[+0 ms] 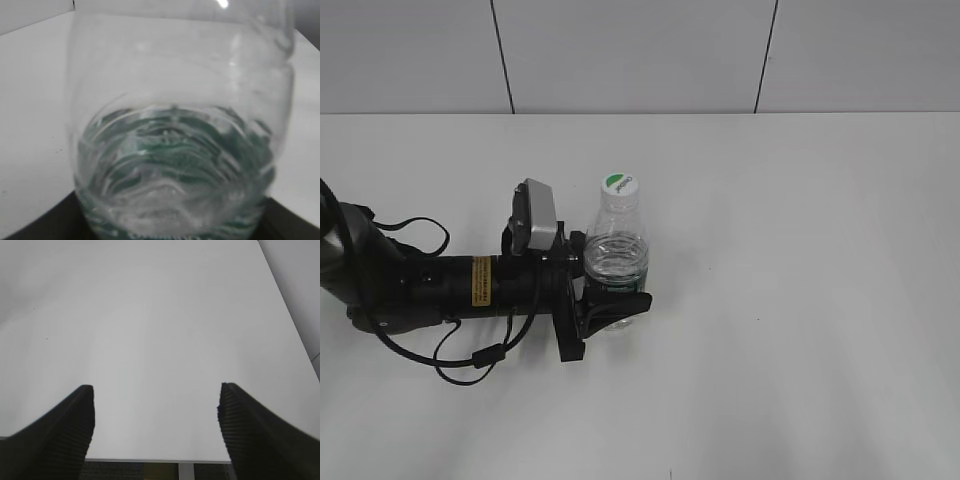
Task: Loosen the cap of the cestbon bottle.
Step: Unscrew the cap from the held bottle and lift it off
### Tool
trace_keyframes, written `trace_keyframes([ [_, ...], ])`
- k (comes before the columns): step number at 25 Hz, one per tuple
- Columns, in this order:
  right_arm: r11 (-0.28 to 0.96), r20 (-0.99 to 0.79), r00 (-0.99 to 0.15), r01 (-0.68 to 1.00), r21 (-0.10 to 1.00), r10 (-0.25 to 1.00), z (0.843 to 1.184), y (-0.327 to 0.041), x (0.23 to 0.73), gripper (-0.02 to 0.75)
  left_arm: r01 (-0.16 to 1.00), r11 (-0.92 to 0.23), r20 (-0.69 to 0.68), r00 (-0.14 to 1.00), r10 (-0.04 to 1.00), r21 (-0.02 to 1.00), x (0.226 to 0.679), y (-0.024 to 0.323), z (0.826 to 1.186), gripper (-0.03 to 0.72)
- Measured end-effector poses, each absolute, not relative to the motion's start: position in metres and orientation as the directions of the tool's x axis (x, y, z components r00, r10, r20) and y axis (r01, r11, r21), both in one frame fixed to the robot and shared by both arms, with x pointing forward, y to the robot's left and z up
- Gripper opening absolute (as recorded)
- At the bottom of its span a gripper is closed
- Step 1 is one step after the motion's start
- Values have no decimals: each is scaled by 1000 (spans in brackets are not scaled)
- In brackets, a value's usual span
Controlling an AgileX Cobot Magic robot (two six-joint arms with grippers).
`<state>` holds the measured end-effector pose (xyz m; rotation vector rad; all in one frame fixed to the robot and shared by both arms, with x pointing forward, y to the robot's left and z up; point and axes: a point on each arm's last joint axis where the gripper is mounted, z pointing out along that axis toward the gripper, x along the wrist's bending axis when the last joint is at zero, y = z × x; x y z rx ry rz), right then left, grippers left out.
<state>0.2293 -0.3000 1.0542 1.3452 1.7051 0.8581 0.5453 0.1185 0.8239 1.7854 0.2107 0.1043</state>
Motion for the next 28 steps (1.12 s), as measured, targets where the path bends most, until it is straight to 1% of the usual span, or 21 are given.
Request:
trace_keyframes([
  [8, 210, -169, -130, 444, 871, 977, 1054, -300, 229, 585, 83, -211, -42, 981, 192, 974, 545, 118, 824, 412],
  [13, 219, -183, -127, 401, 889, 975, 1076, -299, 244, 585, 84, -210, -42, 980, 196, 974, 545, 118, 824, 412],
  [19, 278, -227, -165, 446, 851, 960, 1110, -296, 295, 585, 87, -206, -44, 978, 205, 975, 546, 119, 824, 412],
  [27, 270, -190, -201, 542, 796, 961, 1161, -289, 388, 585, 98, -199, -49, 970, 238, 975, 549, 119, 824, 412],
  [28, 266, -176, -209, 568, 779, 962, 1161, -288, 406, 585, 99, -198, -49, 969, 243, 975, 549, 119, 824, 412],
])
